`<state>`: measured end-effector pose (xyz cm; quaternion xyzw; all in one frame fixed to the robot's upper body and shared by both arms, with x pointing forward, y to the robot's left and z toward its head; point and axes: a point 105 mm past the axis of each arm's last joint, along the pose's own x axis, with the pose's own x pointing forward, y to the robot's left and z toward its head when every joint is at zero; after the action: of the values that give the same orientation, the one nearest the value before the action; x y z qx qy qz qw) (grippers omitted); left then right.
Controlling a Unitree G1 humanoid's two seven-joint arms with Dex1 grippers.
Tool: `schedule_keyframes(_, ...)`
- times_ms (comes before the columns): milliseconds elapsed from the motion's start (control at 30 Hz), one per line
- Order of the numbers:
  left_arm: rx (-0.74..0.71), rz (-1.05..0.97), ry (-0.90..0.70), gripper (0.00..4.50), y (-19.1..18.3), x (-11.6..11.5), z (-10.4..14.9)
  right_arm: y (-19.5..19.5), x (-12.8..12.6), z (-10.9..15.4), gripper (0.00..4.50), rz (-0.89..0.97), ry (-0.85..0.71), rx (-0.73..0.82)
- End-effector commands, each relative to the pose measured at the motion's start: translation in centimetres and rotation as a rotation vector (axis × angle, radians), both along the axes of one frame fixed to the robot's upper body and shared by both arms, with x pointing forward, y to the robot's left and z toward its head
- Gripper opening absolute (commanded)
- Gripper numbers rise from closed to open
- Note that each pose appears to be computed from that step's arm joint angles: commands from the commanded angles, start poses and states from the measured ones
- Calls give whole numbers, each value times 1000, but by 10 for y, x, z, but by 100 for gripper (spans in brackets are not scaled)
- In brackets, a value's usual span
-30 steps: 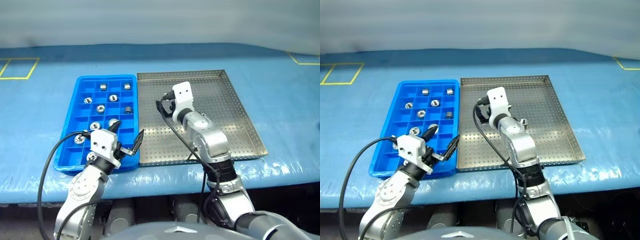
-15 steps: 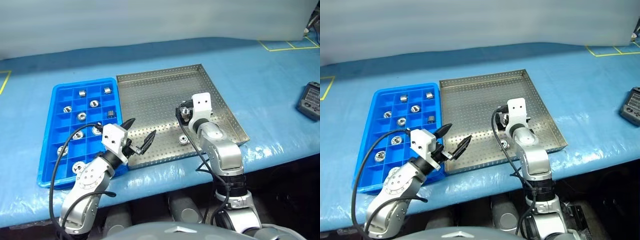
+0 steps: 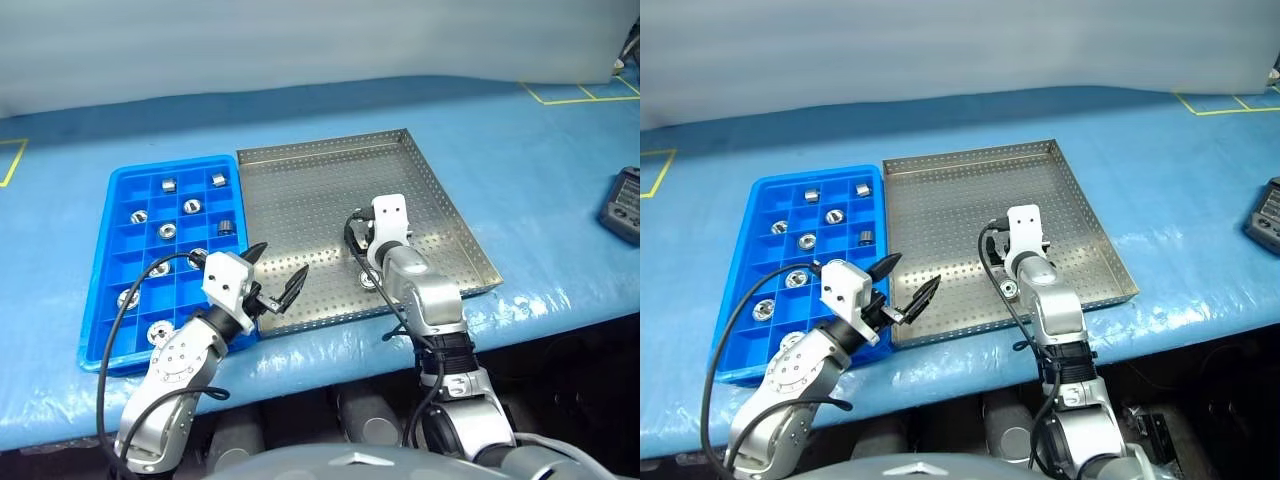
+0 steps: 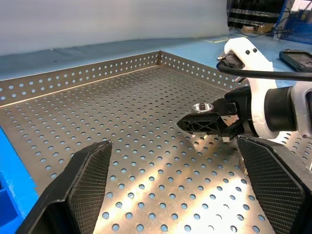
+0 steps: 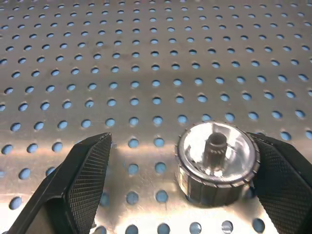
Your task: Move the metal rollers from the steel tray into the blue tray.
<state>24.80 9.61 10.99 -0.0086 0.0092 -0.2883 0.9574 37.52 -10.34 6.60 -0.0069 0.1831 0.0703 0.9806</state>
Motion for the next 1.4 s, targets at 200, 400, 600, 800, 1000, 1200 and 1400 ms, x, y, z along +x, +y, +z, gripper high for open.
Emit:
schedule_keyframes(200,-15,18,-48,450,1,-4,12,1,8,13,225,-15,-60,7)
schedule_keyframes(400,-18,29,-49,450,1,-4,12,5,7,26,172,20,-95,4)
schedule_keyframes(600,-20,56,-51,450,2,-4,12,35,2,66,172,201,-195,-9)
schedule_keyframes(800,-1,129,-72,450,12,-7,12,76,-16,94,172,436,-254,-36)
schedule_keyframes(1000,48,226,-126,450,27,-16,13,112,-33,108,172,616,-285,-42)
schedule_keyframes(1200,83,295,-137,450,42,-32,11,138,-49,106,172,750,-271,-29)
schedule_keyframes(1400,95,342,-126,450,51,-49,11,161,-67,93,172,868,-224,-10)
